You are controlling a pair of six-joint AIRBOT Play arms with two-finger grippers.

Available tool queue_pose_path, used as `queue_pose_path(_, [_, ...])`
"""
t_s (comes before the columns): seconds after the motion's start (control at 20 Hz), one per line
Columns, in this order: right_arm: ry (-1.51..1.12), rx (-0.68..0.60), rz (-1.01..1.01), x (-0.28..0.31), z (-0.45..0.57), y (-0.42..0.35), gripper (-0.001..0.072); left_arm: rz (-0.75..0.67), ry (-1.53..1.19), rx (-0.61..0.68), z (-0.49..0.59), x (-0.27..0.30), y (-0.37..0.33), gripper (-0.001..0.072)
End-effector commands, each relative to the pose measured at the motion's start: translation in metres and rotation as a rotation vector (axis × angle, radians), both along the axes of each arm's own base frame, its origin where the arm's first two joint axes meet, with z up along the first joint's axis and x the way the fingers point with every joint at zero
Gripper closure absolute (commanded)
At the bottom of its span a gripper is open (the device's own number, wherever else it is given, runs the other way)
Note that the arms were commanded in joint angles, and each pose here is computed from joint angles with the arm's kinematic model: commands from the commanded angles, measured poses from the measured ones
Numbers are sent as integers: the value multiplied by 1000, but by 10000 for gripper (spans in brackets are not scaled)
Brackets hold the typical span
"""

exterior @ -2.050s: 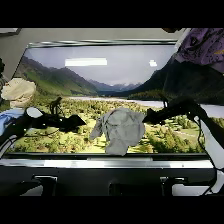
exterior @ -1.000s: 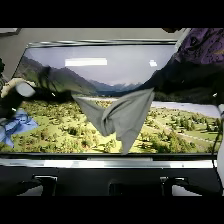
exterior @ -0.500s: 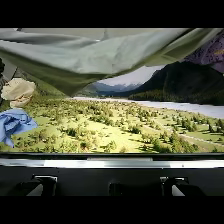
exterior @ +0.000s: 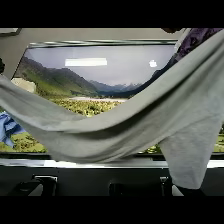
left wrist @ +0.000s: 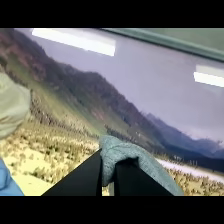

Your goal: Fold the clothes and pants, and hang the long-sleeved shirts on hangers.

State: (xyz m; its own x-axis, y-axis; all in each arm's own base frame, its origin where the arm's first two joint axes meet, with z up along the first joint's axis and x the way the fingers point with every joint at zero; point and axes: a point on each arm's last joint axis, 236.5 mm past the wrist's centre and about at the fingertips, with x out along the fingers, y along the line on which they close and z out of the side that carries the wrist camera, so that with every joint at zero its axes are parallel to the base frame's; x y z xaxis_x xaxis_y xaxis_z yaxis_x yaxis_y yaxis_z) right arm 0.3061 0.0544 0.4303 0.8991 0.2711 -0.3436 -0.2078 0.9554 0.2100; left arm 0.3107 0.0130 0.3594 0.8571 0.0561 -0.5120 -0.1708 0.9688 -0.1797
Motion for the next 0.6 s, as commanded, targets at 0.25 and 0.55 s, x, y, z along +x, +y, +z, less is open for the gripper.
queue_pose_path(0.25, [822, 172, 9, 146, -325, 0, 676, -23, 478, -69, -295, 116, -16, 689])
queue_pose_path(0.55, [1013, 353, -146, 200, -490, -1, 676, 42, 700, -229, -434, 133, -36, 689])
